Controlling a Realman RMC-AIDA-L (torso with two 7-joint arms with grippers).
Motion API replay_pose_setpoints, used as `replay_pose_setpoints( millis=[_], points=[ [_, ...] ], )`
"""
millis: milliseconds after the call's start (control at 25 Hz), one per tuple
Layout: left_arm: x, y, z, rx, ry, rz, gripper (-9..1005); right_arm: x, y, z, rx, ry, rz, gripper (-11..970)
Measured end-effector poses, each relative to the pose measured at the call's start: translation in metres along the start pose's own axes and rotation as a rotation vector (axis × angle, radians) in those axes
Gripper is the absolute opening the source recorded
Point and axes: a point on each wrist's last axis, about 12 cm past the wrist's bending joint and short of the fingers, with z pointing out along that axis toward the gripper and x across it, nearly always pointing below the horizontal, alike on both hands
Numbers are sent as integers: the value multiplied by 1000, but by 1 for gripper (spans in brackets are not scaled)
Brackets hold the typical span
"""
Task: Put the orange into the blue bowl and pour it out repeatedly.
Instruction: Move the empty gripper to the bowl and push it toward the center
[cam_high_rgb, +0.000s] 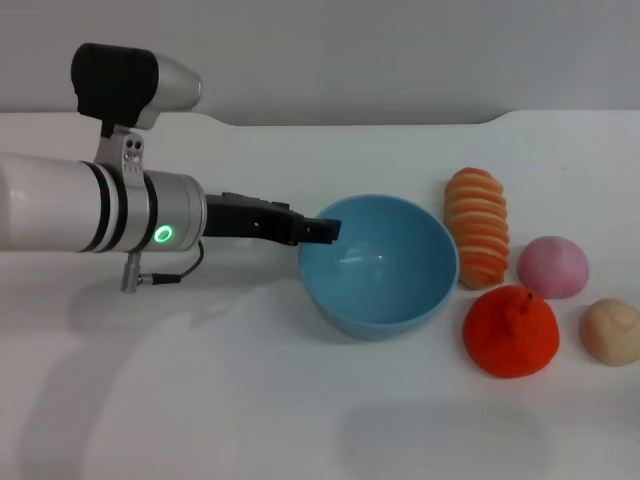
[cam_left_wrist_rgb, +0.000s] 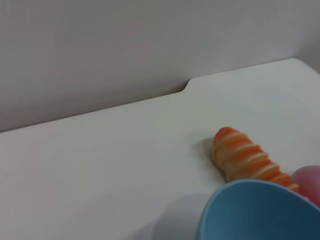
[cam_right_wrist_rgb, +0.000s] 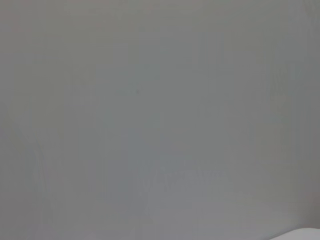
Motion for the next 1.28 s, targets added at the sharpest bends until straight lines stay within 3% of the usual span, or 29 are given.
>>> replay_pose_setpoints(
  millis=[360, 920, 1280],
  points=[
    [11, 2, 10, -21, 12, 24, 781, 1, -1, -1, 5, 6, 0, 694],
    [26, -8, 30, -7, 56, 21, 782, 3, 0, 0, 8, 20, 3, 694],
    [29, -7, 34, 0, 70, 7, 669, 4, -1, -2, 12, 24, 3, 694]
  ],
)
